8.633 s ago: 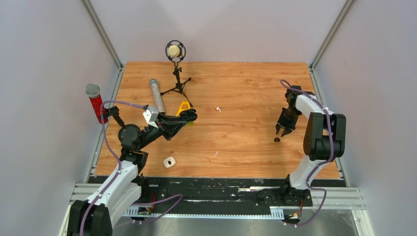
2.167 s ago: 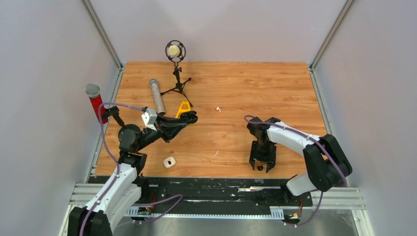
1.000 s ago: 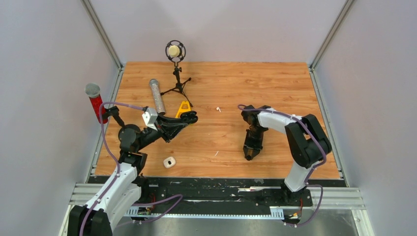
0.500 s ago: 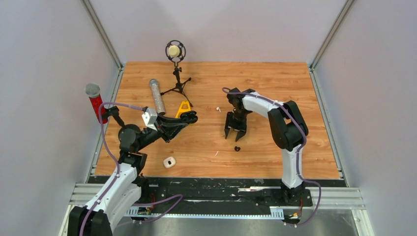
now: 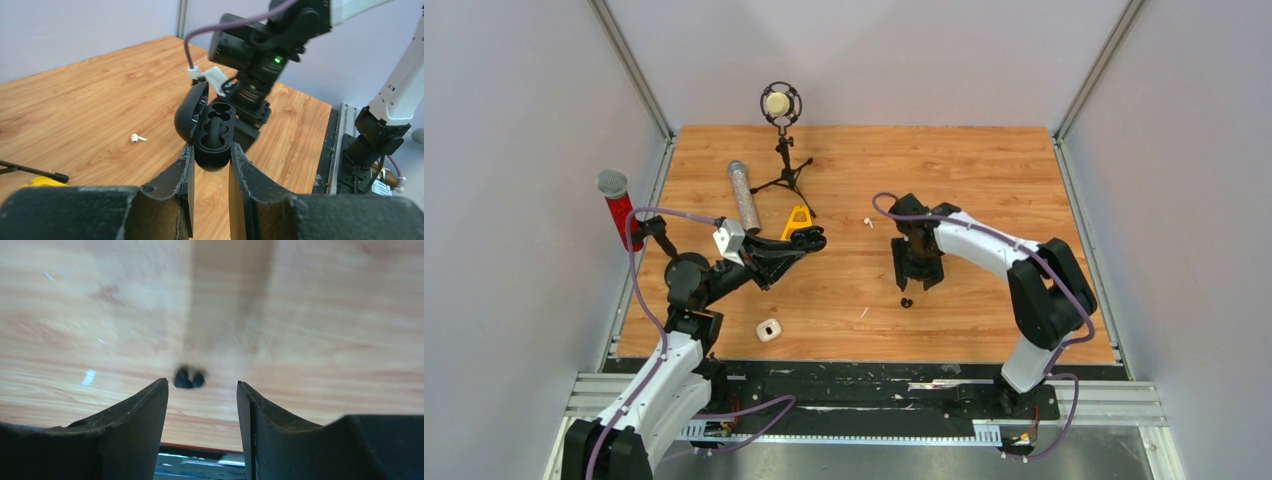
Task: Insert the wireless bluetooth earbuds into the charging case
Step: Pick up the earbud from the center of the board.
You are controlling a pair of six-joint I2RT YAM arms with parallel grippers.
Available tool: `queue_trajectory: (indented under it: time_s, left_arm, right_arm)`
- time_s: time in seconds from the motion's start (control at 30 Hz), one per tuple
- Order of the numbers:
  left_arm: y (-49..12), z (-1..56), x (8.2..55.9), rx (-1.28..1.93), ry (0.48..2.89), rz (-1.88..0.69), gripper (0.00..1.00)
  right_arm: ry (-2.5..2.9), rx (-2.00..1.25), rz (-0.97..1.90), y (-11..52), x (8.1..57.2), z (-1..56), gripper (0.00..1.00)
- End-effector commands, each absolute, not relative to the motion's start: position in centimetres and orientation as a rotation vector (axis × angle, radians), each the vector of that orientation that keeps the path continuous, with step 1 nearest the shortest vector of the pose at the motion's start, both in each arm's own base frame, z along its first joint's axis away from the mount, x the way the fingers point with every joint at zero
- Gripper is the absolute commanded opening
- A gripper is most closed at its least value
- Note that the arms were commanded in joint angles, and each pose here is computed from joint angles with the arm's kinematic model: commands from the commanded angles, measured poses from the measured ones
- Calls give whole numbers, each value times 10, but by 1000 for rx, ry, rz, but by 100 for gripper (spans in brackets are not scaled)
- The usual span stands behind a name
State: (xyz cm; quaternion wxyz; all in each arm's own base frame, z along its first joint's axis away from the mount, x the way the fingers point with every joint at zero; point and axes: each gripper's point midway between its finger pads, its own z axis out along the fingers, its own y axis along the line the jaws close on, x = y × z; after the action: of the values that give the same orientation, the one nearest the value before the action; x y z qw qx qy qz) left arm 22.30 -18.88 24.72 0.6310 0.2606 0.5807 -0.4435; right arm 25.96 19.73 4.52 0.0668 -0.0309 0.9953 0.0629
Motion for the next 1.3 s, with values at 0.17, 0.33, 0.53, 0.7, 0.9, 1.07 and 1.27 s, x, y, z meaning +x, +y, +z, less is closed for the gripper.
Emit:
queue_trajectory:
  time_s: [0.17,0.33,0.53,0.7,0.9,1.07,1.27]
  left_arm:
    - [-187,264,224,615,1267,-978,0]
    - [-186,264,223,616,1264,-977,0]
    - [-186,264,224,614,1268,-971,0]
    - [-186,262,225,613,1273,-974,0]
    - [-186,261,226,609,1276,-977,0]
    - [-186,262,225,612,1278,-976,0]
    - [-186,262,225,611,1279,-975,0]
  right_arm:
    - [2809,-524,-260,169,231,33,50]
    - [2753,-711,-55,202,232,37,45]
    - [2708,-868,134,229,218,43,42]
    - [2715,-888,179,234,208,46,47]
    - [2727,-904,112,228,212,35,46]
    - [2714,-917,135,236,217,33,43]
    - [2738,-892,123,231,221,28,43]
